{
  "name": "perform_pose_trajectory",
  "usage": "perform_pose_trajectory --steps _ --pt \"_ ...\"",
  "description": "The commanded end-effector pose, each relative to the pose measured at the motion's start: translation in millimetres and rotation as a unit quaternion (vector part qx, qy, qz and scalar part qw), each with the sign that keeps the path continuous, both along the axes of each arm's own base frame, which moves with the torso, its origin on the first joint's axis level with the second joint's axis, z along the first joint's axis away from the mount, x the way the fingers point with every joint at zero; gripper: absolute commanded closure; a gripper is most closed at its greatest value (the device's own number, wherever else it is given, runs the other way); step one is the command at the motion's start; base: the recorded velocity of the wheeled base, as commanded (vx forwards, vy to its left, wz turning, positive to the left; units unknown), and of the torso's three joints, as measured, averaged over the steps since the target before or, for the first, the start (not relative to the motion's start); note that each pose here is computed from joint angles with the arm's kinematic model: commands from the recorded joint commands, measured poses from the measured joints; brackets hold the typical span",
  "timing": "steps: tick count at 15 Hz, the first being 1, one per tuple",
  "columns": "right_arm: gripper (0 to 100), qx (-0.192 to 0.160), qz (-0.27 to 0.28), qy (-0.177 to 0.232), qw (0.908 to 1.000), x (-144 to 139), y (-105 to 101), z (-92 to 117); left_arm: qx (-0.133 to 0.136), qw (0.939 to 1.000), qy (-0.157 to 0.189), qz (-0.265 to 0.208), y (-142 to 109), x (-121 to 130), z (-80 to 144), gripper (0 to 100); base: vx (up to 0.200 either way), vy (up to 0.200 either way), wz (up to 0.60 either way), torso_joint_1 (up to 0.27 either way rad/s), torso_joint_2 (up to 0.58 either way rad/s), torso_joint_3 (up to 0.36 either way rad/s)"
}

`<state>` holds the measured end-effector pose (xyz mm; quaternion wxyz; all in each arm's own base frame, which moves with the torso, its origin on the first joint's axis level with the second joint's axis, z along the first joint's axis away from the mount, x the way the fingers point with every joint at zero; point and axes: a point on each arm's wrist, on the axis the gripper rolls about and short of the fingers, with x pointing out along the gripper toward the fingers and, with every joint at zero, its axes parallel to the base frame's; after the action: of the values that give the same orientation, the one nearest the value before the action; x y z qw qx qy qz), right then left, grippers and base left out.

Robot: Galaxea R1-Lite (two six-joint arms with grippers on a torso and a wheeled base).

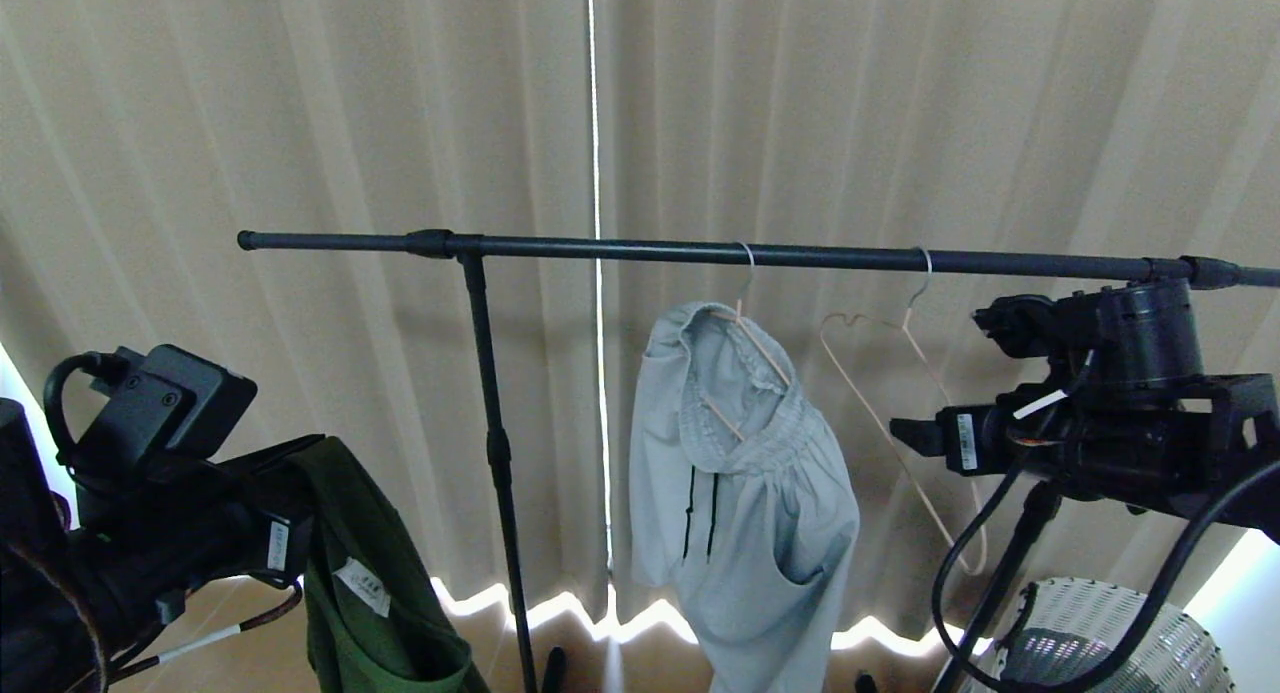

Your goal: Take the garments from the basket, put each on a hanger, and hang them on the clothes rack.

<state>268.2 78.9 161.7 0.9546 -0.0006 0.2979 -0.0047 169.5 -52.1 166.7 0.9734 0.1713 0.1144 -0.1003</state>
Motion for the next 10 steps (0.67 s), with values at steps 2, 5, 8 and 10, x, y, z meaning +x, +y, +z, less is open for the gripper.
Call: perform_pose_trajectory --steps 2,5,8,10 --pt "0 -0.013 -0.008 0.025 0.9996 20.5 7.0 -19.4 -0.001 1.0000 -0.004 0.000 0.1 -0.4 0.4 100 0.000 0.000 0.00 0.000 0.00 0.000" --pt "0 -0.014 -0.011 0.020 0.9996 26.1 8.6 -17.9 -0.002 1.0000 -0.006 0.000 0.1 -0.3 0.9 100 0.000 0.000 0.00 0.000 0.00 0.000" --pt "0 -0.015 -0.015 0.019 0.9996 36.1 10.6 -19.6 -0.002 1.0000 -0.005 0.000 0.3 -0.9 0.4 100 0.000 0.000 0.00 0.000 0.00 0.000" --pt "0 -0.014 -0.016 0.018 0.9996 38.1 10.8 -20.8 -0.002 1.0000 -0.005 -0.001 0.0 -1.0 0.4 100 0.000 0.000 0.00 0.000 0.00 0.000"
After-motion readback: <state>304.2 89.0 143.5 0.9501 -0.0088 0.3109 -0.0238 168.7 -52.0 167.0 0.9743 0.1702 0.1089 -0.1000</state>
